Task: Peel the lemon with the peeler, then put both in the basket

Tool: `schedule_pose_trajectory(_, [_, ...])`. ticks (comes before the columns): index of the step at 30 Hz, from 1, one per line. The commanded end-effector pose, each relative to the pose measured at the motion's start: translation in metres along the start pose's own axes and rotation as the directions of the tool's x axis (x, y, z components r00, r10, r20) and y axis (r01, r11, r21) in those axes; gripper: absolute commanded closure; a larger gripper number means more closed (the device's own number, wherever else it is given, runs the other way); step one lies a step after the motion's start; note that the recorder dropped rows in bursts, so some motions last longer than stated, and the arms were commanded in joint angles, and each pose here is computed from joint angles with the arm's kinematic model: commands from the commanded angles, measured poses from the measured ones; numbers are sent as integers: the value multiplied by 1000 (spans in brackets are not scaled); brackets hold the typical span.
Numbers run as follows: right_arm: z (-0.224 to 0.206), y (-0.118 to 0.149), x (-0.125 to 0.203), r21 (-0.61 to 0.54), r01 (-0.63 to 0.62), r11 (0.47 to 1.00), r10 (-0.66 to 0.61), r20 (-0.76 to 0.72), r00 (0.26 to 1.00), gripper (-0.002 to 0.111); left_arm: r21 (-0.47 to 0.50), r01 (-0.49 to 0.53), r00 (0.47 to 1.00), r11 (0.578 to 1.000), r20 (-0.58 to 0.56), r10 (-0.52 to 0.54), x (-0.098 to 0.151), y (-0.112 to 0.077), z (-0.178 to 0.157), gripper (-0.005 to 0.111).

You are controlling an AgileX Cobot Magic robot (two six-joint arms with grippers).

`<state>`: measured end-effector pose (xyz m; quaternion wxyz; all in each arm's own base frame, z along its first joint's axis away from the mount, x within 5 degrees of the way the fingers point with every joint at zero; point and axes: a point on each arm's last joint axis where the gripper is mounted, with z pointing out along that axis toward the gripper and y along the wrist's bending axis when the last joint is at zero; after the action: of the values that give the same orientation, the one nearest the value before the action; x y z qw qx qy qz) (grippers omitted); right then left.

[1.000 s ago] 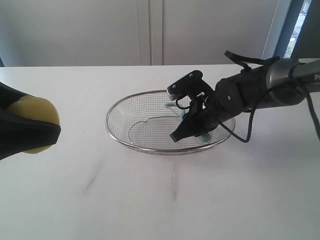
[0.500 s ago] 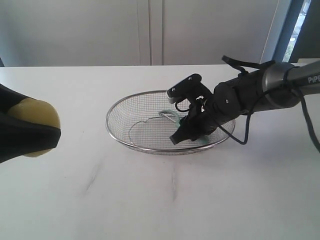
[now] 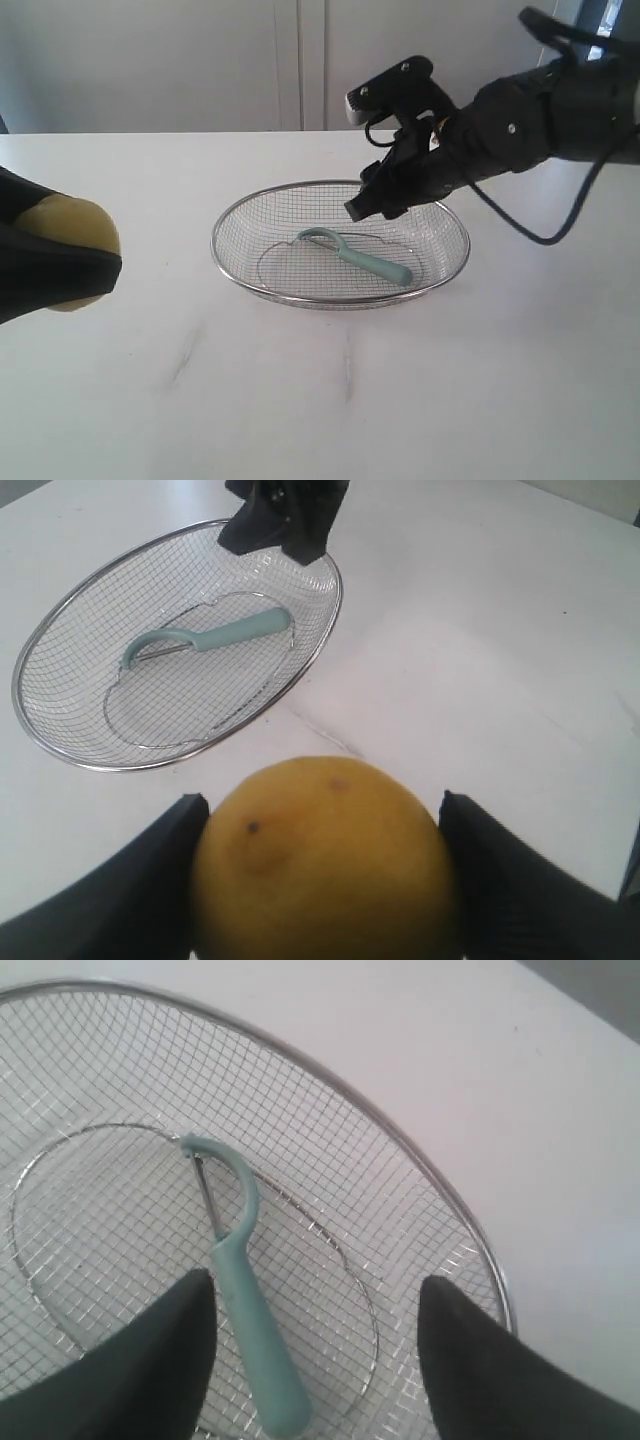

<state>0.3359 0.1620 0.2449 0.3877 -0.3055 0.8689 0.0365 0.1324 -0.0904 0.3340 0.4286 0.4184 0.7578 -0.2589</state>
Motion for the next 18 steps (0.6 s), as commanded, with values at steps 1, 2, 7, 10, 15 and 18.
schedule_pose_trajectory(1, [-47, -5, -7, 6, -10, 1000, 11, -27, 1000, 60, -6, -6, 1000, 1000, 14, 6, -1, -1, -2, 107])
schedule_pose_trajectory(2, [-53, -5, -6, 3, -11, 1000, 11, -47, 999, 63, -7, -8, 1000, 1000, 12, 8, -1, -1, -2, 107])
schedule_pose_trajectory(7, [-84, -5, -1, -5, -14, 1000, 13, -113, 993, 80, -20, -9, 1000, 1000, 16, 9, -1, 0, -2, 107])
schedule_pose_trajectory(10, [-102, -4, 2, -4, -45, 999, 43, -142, 989, 93, -40, -20, 1000, 999, 13, 20, -1, 2, -2, 107])
schedule_pose_trajectory(15, [-132, -3, 10, 4, -70, 998, 70, -123, 990, 108, -79, -43, 999, 996, 1, 43, 0, 5, -2, 107])
schedule_pose_trajectory(18, [-151, -2, 16, 9, -80, 997, 81, -108, 991, 108, -82, -43, 999, 996, 2, 43, 0, 5, -2, 107])
